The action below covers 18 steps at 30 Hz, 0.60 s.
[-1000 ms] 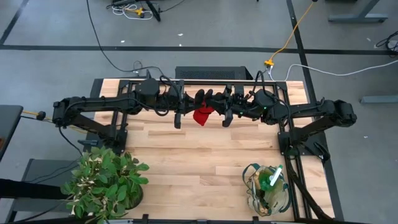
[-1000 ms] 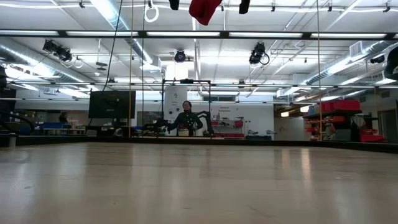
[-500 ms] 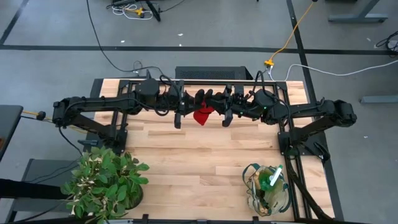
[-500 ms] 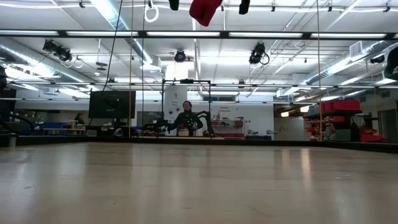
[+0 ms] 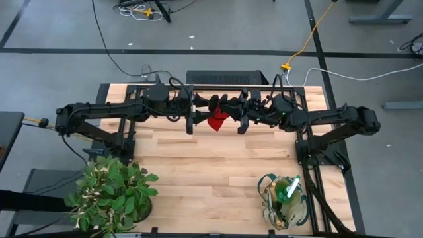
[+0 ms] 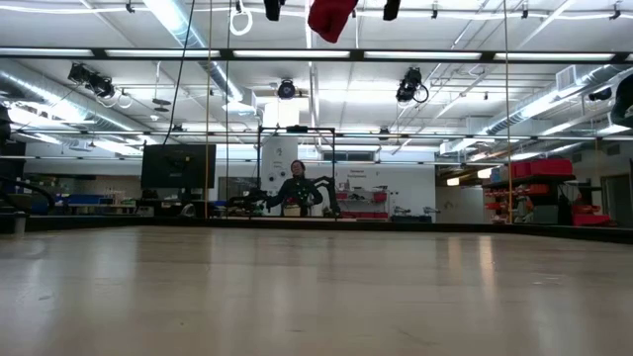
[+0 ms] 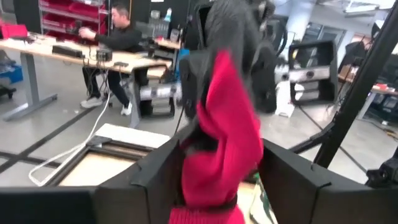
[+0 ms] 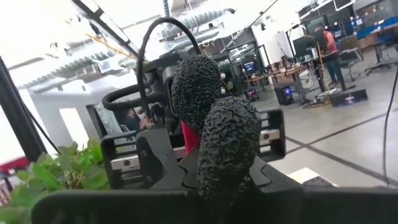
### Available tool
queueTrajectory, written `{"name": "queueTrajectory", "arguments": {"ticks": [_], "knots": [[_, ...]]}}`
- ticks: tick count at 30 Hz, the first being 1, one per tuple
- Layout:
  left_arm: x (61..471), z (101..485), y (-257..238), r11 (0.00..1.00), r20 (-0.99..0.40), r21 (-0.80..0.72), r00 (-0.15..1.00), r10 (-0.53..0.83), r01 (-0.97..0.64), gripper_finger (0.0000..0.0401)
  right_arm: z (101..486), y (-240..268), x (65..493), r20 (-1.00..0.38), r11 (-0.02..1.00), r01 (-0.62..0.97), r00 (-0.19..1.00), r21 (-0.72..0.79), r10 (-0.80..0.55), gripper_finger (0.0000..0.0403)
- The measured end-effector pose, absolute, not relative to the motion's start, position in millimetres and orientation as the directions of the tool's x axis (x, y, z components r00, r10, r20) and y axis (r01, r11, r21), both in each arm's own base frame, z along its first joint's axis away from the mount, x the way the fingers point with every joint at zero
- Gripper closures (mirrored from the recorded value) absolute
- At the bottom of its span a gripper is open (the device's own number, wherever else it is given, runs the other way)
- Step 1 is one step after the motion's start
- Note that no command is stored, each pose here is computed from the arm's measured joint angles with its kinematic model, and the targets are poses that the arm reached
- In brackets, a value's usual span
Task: Pick & Place Garden tools in Gardening bag
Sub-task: Put the red gloves into the white gardening bag
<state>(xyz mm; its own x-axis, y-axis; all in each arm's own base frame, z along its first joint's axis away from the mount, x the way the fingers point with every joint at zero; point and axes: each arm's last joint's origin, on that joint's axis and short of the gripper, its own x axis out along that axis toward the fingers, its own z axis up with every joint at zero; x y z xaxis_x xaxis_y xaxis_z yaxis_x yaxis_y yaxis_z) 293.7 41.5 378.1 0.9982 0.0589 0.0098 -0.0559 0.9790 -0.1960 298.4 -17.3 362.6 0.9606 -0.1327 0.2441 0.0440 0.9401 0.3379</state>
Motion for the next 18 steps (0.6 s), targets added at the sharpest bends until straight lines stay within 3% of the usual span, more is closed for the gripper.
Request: {"name": "queueTrajectory", "arguments": {"ticks": [6, 18], "knots": [[280, 385, 39, 0.978, -0.001, -0.203, 0.998, 0.057, -0.056, 0.0169, 371, -17, 285, 0.228, 0.961, 0.069, 0.965, 0.266, -0.133, 0.036], [252, 404, 35, 0.979, 0.031, -0.199, 0.998, 0.059, -0.052, 0.0192, 390, -14, 238, 0.139, 0.982, 0.115, 0.981, 0.15, -0.136, 0.036]]}}
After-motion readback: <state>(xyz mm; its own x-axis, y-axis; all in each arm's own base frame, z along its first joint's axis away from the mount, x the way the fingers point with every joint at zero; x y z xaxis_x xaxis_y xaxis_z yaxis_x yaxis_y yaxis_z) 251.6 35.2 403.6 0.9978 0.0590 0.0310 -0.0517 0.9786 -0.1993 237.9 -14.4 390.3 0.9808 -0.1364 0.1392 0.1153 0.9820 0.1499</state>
